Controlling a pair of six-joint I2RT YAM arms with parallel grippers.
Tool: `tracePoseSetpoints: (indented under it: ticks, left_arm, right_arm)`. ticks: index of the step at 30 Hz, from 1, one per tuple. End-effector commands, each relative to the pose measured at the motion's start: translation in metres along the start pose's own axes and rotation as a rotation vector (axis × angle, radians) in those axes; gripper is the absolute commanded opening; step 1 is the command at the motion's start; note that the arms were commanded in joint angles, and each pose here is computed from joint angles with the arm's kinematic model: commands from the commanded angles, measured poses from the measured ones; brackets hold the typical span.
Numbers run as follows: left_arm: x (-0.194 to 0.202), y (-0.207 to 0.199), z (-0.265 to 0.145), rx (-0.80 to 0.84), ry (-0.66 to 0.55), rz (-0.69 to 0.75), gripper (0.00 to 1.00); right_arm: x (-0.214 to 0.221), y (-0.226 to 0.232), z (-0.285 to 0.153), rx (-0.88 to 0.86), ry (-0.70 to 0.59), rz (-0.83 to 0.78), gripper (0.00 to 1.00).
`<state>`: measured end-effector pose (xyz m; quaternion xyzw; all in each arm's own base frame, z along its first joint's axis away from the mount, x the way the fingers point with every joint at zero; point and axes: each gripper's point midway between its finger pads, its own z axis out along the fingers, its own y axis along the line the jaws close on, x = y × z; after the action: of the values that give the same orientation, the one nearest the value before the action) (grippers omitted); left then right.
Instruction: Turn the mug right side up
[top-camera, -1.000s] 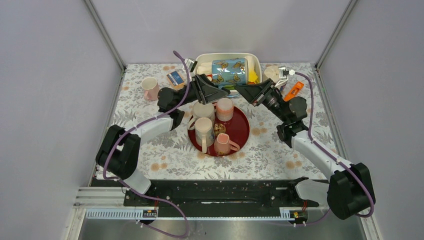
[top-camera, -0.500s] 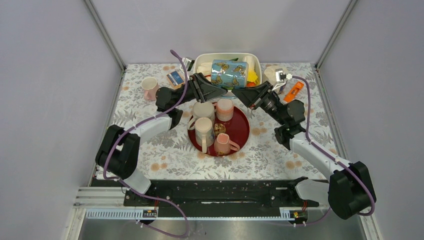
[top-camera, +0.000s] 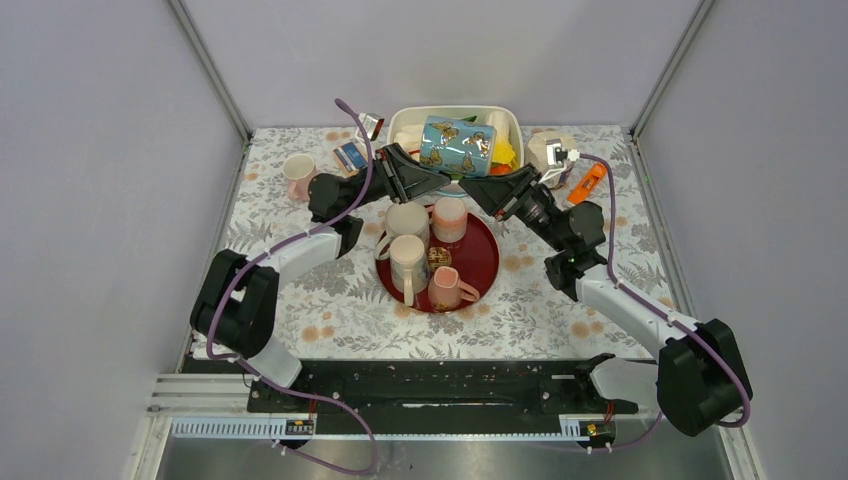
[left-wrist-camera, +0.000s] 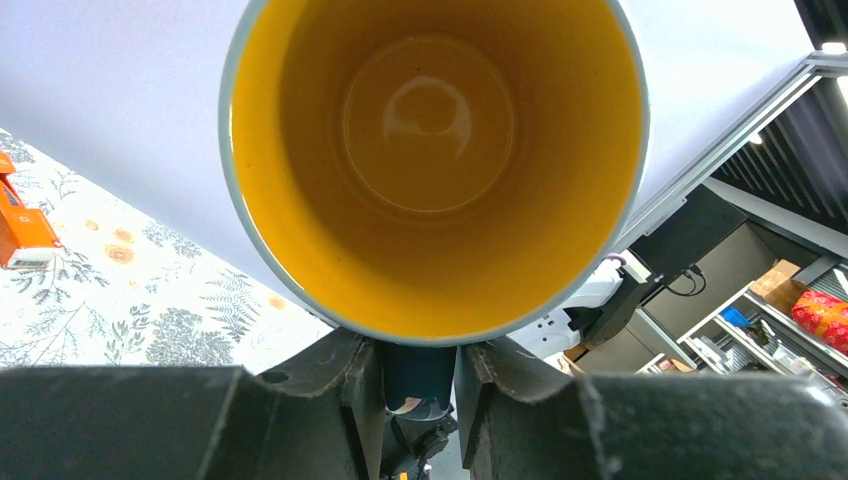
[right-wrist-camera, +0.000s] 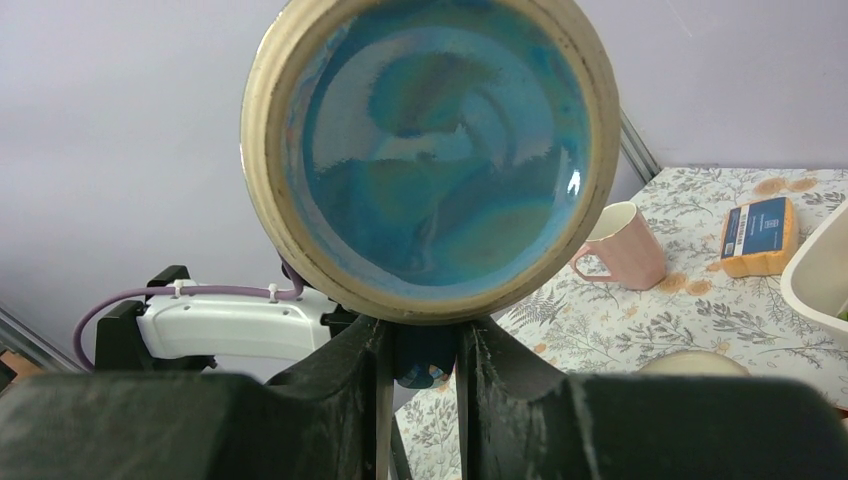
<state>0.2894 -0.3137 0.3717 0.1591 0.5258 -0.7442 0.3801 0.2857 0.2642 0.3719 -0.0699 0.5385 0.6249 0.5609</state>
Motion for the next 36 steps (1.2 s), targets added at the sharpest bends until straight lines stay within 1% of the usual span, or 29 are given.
tracePoseSetpoints:
  ticks: [1,2,6,15,18,20,22,23,25,32,34,36]
  left_arm:
    - [-0.037,-0.044,0.006,0.080,-0.102,0.155,0.30]
    - [-0.038,-0.042,0.006,0.070,-0.103,0.154,0.30]
    - [-0.040,-0.036,0.004,0.039,-0.103,0.163,0.24]
    - [-0.056,-0.043,-0.005,0.040,-0.141,0.187,0.22]
    - [-0.058,-0.046,-0.006,0.044,-0.144,0.192,0.14]
    - [-0.058,-0.045,-0.007,0.042,-0.145,0.193,0.01]
    - [-0.059,-0.044,-0.008,0.038,-0.148,0.196,0.00]
    - [-0.060,-0.044,-0.009,0.036,-0.150,0.199,0.00]
    - [-0.062,-0.044,-0.012,0.031,-0.154,0.207,0.00]
    - [-0.077,-0.050,-0.026,0.007,-0.164,0.288,0.00]
    - [-0.083,-0.049,-0.033,-0.022,-0.172,0.310,0.00]
    - [-0.088,-0.047,-0.040,-0.051,-0.179,0.338,0.00]
  right_arm:
    - [0.030,0.029,-0.002,-0.127,0.120,-0.023,0.00]
    - [0.031,0.030,-0.002,-0.129,0.121,-0.023,0.00]
    - [0.037,0.030,-0.001,-0.133,0.134,-0.012,0.00]
    - [0.054,0.026,0.000,-0.128,0.171,-0.003,0.00]
    - [0.058,0.028,0.001,-0.137,0.182,-0.002,0.00]
    - [0.058,0.029,0.002,-0.142,0.180,-0.004,0.00]
    - [0.055,0.031,0.002,-0.149,0.173,-0.016,0.00]
    - [0.054,0.032,0.002,-0.153,0.171,-0.022,0.03]
    - [0.048,0.037,0.002,-0.165,0.161,-0.038,0.15]
    - [0.031,0.030,-0.002,-0.150,0.151,-0.127,0.65]
    - [0.026,0.028,-0.004,-0.143,0.145,-0.159,0.76]
    - [0.024,0.025,-0.006,-0.138,0.147,-0.185,0.82]
